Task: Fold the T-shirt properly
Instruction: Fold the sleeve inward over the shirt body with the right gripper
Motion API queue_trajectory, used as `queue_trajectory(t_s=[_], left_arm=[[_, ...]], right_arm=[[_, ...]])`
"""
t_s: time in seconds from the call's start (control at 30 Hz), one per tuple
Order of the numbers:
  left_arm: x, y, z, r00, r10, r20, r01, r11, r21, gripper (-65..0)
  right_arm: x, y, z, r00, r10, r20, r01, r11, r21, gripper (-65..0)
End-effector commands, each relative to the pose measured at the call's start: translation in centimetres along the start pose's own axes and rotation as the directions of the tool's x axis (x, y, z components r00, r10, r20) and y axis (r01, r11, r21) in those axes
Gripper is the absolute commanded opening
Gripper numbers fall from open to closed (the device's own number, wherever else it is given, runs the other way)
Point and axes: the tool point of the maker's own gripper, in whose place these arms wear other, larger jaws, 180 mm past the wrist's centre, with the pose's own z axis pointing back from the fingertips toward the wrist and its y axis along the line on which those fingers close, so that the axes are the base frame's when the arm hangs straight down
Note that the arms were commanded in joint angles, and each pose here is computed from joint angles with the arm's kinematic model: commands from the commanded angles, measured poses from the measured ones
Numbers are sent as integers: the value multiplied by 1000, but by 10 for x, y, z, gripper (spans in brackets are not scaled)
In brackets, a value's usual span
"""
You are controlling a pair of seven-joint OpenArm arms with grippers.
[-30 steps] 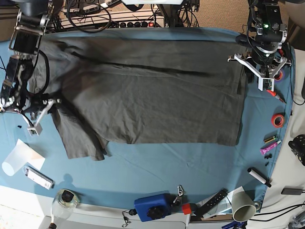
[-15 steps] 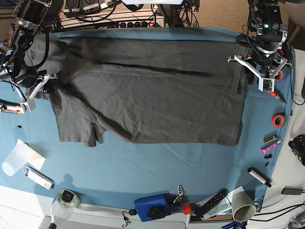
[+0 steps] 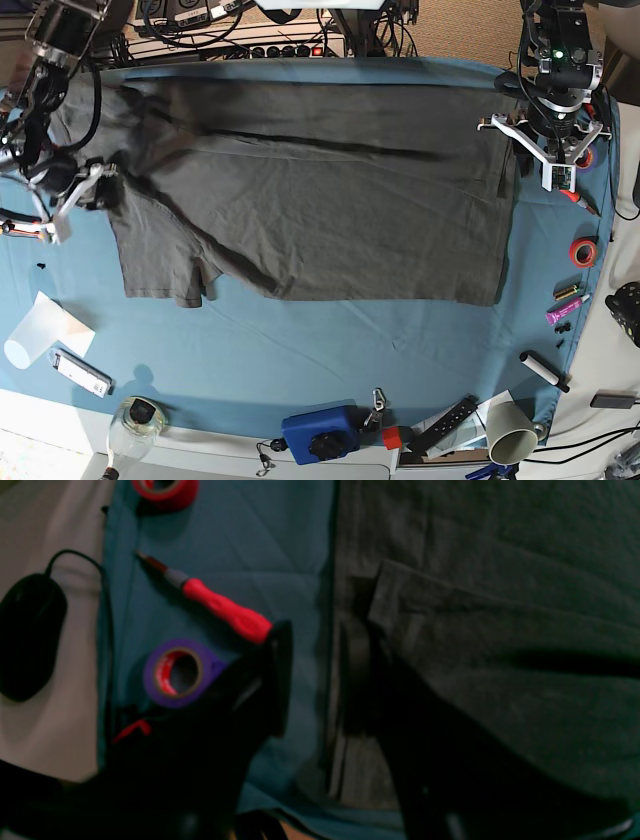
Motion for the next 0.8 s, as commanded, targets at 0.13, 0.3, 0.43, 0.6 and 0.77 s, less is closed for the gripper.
queue_trajectory(t_s=[0.13,0.3,0.43,0.6,0.77], left_arm=[[10,2,3,999,-10,40,10,1000,8,-480],[7,2,4,999,-11,32,11,1000,8,-479],[7,2,4,999,-11,32,11,1000,8,-479],[7,2,4,999,-11,32,11,1000,8,-479],[7,2,4,999,-11,32,11,1000,8,-479]], right_arm=[[56,-30,15,988,12,152,9,991,-135,-458],[62,-45,2,978,-59,200,82,990,-112,-356],[80,-59,-10,957,-145,252,169,983,-76,-356],[106,-72,-26,921,-246,301,262,965,-12,-356],[104,-75,-64,923,-319,216,318,947,37,-356]])
